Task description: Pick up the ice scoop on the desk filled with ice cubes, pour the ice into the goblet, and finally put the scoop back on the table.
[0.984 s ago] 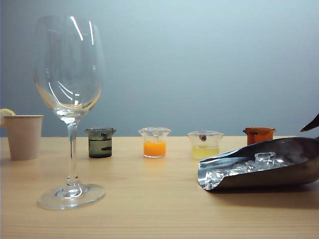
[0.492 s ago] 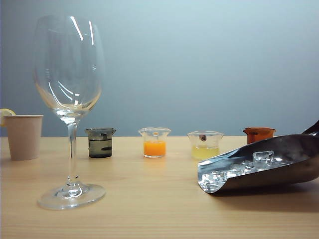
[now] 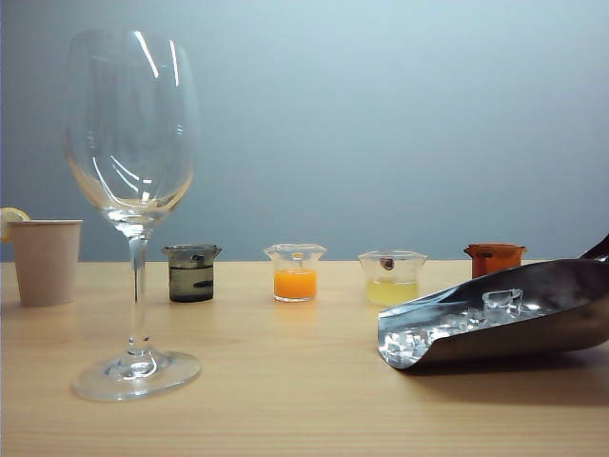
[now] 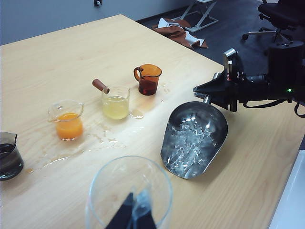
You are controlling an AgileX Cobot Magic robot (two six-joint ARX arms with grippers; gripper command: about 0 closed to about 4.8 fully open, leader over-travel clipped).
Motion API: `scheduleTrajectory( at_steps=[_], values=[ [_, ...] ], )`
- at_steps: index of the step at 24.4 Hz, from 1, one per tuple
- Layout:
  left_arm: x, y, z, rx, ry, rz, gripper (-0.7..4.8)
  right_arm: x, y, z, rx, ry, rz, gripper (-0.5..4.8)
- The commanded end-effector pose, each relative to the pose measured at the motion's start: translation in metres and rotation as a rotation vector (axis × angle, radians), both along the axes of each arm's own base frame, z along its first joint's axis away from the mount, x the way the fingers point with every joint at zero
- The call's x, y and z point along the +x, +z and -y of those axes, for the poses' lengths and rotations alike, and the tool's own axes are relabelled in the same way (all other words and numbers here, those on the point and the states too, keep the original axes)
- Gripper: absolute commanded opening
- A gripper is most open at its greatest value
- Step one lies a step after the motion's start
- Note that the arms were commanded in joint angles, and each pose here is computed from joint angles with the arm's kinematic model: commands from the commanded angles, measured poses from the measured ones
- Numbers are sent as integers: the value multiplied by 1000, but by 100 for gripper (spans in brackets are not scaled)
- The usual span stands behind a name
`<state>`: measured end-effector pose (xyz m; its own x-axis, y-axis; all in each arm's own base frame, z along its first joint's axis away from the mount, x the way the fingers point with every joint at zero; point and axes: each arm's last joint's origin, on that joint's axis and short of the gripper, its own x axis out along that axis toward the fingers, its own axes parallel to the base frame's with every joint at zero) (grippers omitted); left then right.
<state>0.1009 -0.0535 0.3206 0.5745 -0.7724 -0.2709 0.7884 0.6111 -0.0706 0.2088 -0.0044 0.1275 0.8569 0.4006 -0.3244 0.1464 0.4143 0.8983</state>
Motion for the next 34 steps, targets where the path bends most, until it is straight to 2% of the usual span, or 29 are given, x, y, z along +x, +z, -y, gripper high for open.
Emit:
scheduleTrajectory(
  at_steps=[1,19,34],
  values=[
    [0,3,0,-3,0,17,-5,0,1,0,14,-6,1,-2],
    [0,3,0,-3,-1,17,-5,0,2,-1,56,35,-4,-2],
    [0,3,0,-4,-1,18,-5,1,6,-2,188,26,-20,-2]
  ],
)
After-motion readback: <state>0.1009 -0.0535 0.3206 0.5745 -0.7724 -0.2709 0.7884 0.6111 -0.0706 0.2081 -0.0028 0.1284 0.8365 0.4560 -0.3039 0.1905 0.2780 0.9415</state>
